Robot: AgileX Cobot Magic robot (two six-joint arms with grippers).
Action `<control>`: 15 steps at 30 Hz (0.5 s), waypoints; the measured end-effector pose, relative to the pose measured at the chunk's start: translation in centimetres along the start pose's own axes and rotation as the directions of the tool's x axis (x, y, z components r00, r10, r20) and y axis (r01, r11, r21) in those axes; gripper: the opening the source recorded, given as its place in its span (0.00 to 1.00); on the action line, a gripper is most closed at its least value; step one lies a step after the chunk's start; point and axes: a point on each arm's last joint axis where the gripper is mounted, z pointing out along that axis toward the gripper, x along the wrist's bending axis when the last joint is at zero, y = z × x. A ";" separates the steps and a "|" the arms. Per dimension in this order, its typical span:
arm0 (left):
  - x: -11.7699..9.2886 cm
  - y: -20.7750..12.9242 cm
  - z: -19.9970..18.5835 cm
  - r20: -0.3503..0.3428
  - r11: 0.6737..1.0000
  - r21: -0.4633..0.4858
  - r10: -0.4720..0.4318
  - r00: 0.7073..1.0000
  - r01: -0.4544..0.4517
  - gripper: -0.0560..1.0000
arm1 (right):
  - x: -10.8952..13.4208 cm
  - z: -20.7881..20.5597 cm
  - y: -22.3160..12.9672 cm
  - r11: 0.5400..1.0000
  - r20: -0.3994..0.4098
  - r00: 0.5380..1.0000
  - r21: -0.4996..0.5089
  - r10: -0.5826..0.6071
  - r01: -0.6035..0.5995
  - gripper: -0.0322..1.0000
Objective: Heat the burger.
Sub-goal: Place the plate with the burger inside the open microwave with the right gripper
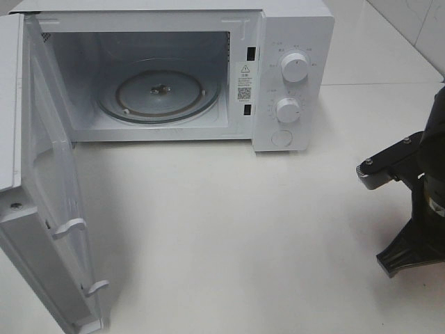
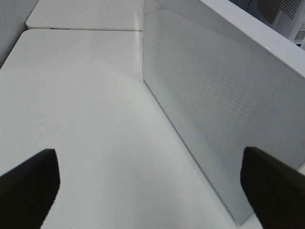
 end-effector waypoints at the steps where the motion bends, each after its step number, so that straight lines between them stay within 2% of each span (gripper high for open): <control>1: 0.0 0.0 0.0 0.000 1.000 0.000 0.000 1.000 0.000 0.97 | 0.0 -0.5 -0.2 1.000 0.005 1.000 -0.009 -0.006 0.006 0.06; 15: 0.0 0.0 0.0 0.000 1.000 0.000 0.000 1.000 0.000 0.97 | 0.4 -2.0 -2.9 0.996 0.050 0.995 -0.034 -0.083 0.085 0.06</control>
